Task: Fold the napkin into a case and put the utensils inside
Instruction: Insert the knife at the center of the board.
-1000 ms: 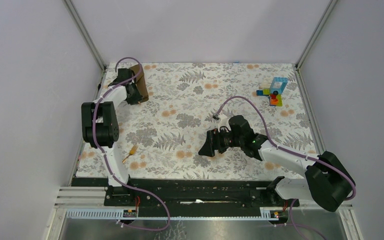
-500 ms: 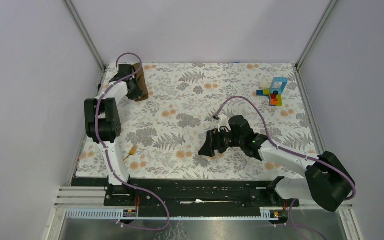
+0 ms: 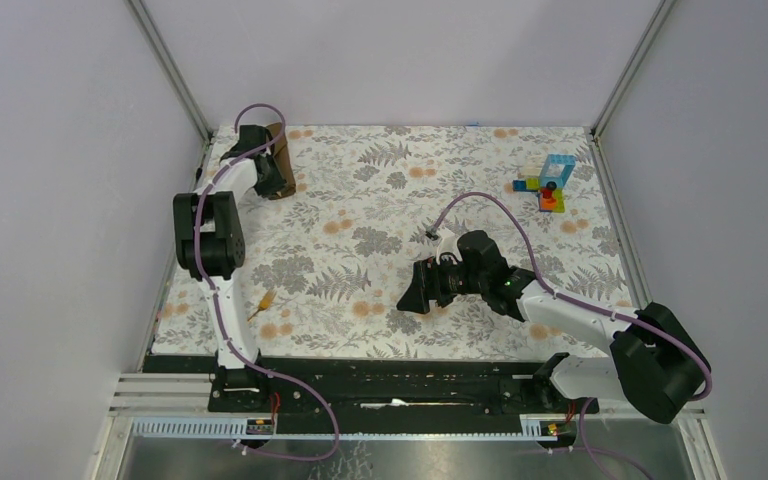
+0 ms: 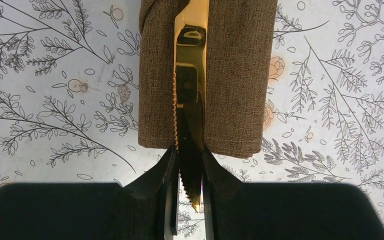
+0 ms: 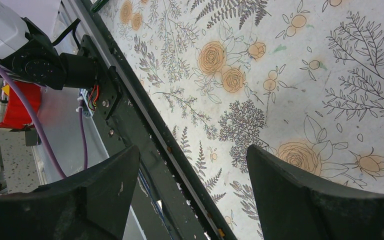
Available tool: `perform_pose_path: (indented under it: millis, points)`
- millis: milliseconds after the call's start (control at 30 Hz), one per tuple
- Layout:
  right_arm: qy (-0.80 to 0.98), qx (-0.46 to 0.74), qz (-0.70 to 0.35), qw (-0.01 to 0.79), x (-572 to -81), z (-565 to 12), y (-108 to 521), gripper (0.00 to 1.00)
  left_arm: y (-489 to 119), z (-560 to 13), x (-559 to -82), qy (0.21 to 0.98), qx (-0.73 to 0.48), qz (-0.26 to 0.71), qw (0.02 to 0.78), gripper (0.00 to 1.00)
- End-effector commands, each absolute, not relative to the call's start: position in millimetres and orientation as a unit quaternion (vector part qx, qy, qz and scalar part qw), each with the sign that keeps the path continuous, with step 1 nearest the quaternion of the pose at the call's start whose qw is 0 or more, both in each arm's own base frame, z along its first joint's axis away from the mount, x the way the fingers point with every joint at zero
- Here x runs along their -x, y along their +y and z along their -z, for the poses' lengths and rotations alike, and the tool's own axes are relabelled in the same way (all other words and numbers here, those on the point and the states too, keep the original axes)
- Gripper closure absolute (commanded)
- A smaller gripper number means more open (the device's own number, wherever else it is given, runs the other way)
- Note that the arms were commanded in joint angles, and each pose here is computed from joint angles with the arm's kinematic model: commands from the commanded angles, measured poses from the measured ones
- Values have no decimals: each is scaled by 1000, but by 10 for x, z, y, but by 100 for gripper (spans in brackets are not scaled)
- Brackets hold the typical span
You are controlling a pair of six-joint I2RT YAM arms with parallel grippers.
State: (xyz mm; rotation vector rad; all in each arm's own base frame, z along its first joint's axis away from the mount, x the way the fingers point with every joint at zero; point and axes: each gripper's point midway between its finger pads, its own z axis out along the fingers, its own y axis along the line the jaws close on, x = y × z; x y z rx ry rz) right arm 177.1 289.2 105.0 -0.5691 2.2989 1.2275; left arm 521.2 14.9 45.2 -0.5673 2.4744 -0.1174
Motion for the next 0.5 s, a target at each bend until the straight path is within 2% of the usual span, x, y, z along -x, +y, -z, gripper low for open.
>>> perform_pose_path:
  millis: [0,100,167,300,467]
  points:
    - [831,211,-448,254,-1820,-1107,2885,15,260,-682,-5384,918,212,32,332,91]
    - [831,212,-448,251,-1816,-1098,2889,15,277,-692,-5322,919,215,27,329,71]
    - [830,212,-450,252,-1820,-1104,2892,15,292,-704,-5260,919,217,21,327,63]
    - [830,212,-451,251,-1812,-1095,2893,15,290,-872,-5158,915,216,17,340,56]
    - [830,211,-453,248,-1808,-1086,2904,15,229,-1087,-5188,910,196,12,365,53]
